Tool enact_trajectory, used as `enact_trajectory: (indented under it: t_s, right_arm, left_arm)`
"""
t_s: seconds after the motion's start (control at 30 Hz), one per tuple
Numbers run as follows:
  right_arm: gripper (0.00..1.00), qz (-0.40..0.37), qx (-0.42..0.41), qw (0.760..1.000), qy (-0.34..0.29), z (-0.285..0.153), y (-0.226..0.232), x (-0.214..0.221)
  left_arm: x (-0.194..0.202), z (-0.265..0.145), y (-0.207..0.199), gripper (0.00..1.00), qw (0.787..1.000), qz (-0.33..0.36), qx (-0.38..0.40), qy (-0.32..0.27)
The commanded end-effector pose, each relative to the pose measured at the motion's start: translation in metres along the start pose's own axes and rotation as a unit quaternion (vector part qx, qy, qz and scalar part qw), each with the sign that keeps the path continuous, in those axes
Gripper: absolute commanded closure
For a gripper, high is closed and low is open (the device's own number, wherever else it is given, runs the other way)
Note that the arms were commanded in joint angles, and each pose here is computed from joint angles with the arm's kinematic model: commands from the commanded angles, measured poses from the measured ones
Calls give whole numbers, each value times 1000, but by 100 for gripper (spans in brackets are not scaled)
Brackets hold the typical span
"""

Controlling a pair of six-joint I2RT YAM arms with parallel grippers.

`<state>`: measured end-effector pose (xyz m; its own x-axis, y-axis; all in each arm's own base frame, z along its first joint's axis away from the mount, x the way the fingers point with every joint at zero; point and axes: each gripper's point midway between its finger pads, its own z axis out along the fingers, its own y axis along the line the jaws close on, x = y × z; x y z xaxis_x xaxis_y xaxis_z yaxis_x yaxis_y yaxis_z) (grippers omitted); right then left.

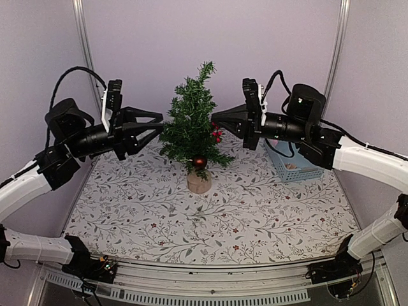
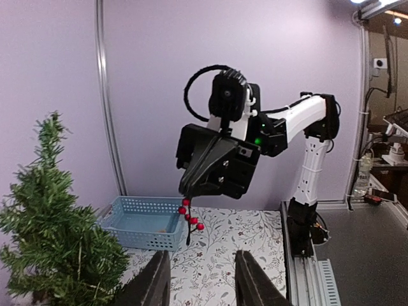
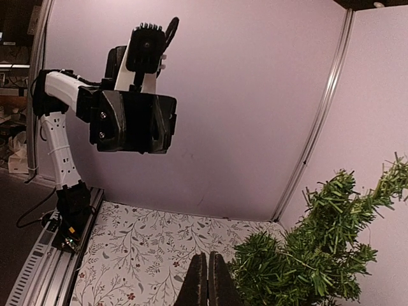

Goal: Decorate the small christmas tree

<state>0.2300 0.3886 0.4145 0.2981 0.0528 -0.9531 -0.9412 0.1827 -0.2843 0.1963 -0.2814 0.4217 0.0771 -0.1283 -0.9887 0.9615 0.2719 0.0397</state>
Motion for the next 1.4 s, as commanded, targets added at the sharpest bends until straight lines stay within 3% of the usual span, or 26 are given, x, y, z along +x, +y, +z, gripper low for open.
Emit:
enact_trajectory:
  t_s: [0.0, 0.27, 0.83, 0.97, 1.2, 1.27, 1.37]
  right_arm:
    - [100, 0, -47, 999, -3, 13, 21, -10]
    - [100, 13, -81, 997, -4, 26, 45, -10]
    - [100, 17, -107, 994, -5, 32, 63, -11]
    - [100, 19, -108, 994, -2, 32, 64, -8]
    - [100, 19, -105, 994, -1, 33, 63, -8]
    - [100, 19, -99, 995, 1, 33, 61, -6]
    - [90, 21, -81, 996, 4, 34, 55, -7]
  left_arm:
    - [17, 30, -25, 65, 998, 29, 43, 47]
    - [38, 62, -43, 66, 994, 43, 64, 75]
    - [46, 69, -35, 75, 996, 35, 38, 74]
    - [44, 69, -37, 80, 996, 34, 43, 71]
    - [44, 69, -43, 100, 996, 30, 60, 64]
    - [44, 68, -44, 100, 996, 28, 62, 60]
    - [47, 66, -42, 100, 996, 23, 53, 61]
